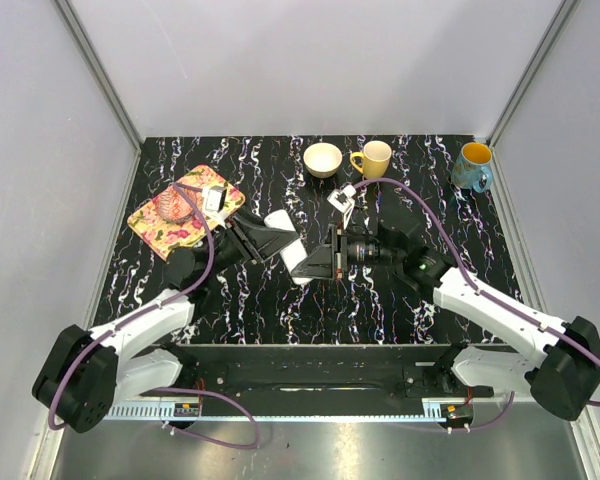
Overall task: Load the batteries into the remote control
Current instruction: Adjust the remote control.
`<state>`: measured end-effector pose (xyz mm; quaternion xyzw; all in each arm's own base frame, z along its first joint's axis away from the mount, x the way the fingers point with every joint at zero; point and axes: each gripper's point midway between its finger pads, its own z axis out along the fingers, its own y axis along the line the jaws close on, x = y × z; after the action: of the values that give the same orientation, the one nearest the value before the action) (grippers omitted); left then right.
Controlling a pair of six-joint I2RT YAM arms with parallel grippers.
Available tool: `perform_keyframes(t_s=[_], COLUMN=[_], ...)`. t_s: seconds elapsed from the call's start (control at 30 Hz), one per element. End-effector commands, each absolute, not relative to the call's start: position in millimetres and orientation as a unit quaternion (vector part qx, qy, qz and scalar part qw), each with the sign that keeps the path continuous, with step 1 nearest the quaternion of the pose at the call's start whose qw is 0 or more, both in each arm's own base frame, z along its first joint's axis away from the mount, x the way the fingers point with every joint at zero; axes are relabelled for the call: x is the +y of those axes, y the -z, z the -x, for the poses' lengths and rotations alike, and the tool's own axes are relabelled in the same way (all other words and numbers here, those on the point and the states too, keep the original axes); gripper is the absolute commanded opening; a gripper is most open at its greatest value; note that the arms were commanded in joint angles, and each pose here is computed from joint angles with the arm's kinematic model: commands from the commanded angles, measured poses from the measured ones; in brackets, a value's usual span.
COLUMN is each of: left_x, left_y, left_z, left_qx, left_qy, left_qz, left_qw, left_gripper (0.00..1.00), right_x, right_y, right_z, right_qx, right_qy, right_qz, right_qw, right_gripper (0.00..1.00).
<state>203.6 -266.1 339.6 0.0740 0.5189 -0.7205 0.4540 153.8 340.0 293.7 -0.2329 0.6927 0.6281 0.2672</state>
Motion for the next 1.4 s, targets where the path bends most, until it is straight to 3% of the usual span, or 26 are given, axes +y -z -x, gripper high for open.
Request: perform_keyframes(t_s=[0.0,0.13,0.33,1.03,1.23,1.37], left_x=[-271,-273,-276,-272,-269,-270], left_y=[-363,-359,-354,-334,-332,-335], left_z=[-190,-190,-187,-186,-188,-192], left_qx=[0.499,0.516,0.525,0.531,0.527,0.525], left_qy=[0.72,0.715,0.713,0.725,0.727,0.727], left_qz=[-0.149,-0.166,-0.182,-0.146,-0.134,-0.128], left_qw=[0.458,0.442,0.428,0.413,0.419,0.424], left_gripper=[0.45,0.49,0.39,0.51,0.39,0.46], right_x=[336,333,333,333,333,333], right_y=[-312,-311,-309,-309,-307,-306], right_z=[-141,-138,-141,-153,-154,-152], right_qx=[0.678,0.683,0.688,0.691,0.693,0.692], right_qy=[-0.626,-0.62,-0.615,-0.612,-0.612,-0.615], right_qz=[0.275,0.281,0.276,0.253,0.248,0.249], right_qw=[0.27,0.266,0.269,0.289,0.29,0.285], right_gripper=[0.0,0.0,0.0,0.0,0.0,0.0])
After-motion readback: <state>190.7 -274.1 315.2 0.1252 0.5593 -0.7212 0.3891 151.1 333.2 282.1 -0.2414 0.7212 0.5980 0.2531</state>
